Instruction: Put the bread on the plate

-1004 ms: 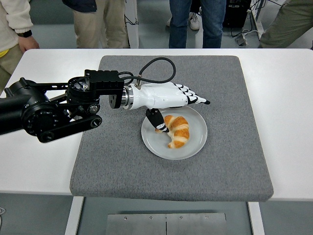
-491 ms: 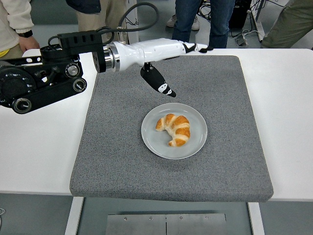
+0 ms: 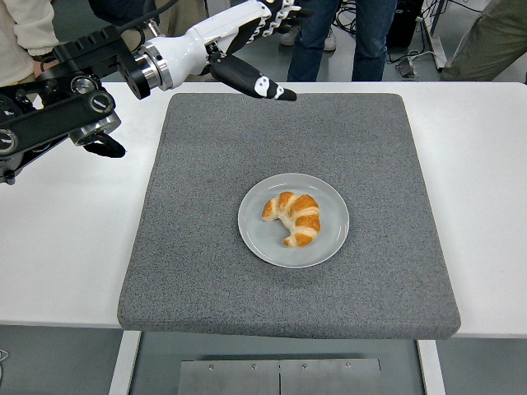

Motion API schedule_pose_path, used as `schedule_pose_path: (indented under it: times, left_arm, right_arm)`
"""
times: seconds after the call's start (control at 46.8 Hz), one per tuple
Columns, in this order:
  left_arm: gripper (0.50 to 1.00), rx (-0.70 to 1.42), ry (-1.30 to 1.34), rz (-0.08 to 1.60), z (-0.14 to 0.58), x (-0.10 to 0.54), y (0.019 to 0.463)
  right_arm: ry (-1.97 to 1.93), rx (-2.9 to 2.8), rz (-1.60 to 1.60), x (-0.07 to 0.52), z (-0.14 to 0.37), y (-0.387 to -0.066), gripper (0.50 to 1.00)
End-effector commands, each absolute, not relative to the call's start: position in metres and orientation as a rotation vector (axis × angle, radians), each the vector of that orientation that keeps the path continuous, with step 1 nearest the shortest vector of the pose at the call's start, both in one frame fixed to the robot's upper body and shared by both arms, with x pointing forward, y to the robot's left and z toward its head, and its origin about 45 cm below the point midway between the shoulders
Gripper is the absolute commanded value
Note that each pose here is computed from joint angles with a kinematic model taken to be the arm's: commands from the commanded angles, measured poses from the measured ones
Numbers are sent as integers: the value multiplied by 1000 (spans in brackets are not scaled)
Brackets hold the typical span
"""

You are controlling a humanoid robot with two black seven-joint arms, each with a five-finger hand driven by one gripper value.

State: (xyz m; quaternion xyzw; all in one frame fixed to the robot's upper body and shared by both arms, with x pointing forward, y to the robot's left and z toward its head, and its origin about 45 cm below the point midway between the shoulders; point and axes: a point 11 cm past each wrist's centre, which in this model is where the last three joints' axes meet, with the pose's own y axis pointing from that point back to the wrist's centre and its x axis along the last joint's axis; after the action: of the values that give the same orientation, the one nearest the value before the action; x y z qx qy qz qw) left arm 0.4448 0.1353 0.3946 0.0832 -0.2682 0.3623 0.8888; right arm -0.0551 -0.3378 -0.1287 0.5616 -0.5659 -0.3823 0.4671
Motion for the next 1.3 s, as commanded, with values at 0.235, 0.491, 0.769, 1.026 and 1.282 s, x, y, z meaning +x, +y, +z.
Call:
schedule_pose_path:
  times: [0.235, 0.491, 0.769, 1.026, 1.282]
  left_arm:
    - [971, 19, -293, 974, 390, 466, 180]
    - [971, -53, -88, 1056, 361, 469, 197]
    - [971, -100, 109, 1151, 327, 479, 218]
    - [971, -164, 232, 1257, 301, 495, 252]
    - [971, -165, 328, 1304, 262, 503, 257]
  right_arm:
    - [-1390, 1377, -939, -55, -129, -338, 1000]
    - [-1388, 1378, -939, -55, -129, -338, 1000]
    - [-1388, 1378, -939, -55, -129, -338, 1000]
    - [-1386, 1376, -943, -58, -129, -338, 1000]
    - [-1383, 1370, -946, -61, -128, -338, 1000]
